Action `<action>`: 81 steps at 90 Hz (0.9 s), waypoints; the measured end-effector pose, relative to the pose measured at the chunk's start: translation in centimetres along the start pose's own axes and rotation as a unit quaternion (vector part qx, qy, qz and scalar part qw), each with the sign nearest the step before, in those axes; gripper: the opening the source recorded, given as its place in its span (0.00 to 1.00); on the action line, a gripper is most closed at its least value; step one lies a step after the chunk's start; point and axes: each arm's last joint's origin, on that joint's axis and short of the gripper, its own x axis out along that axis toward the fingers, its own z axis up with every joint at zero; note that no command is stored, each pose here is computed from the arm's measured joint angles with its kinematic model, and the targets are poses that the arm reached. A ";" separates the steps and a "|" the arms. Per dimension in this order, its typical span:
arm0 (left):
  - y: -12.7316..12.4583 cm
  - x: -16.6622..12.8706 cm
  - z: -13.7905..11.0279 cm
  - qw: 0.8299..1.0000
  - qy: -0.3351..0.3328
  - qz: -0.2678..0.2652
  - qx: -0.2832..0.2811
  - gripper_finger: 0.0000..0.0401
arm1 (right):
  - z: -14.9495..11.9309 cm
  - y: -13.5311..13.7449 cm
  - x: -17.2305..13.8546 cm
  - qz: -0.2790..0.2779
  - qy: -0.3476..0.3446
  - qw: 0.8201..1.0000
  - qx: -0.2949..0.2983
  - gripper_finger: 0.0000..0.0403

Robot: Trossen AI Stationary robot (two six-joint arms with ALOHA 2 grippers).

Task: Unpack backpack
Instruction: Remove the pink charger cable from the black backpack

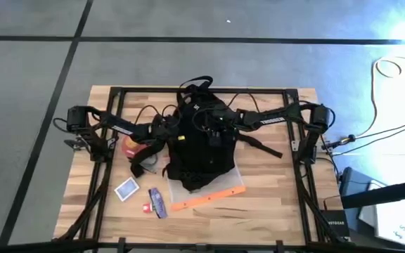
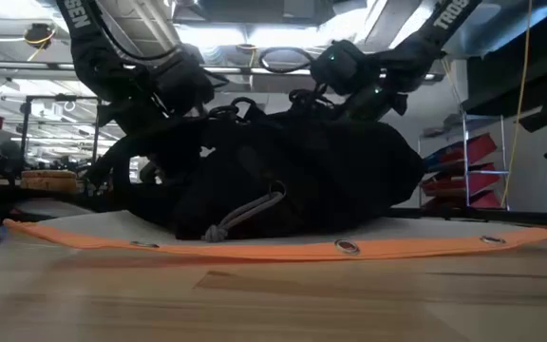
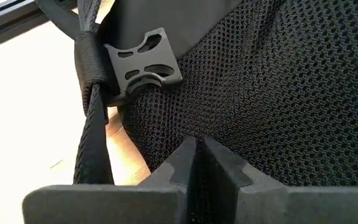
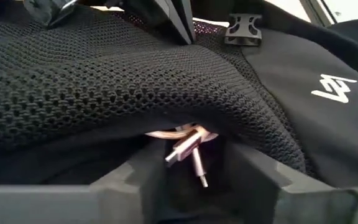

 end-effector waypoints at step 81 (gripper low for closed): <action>0.0 0.0 0.0 1.000 0.001 -0.001 -0.003 0.04 | 1.2 -0.2 -3.3 0.004 0.014 0.999 -0.036 0.00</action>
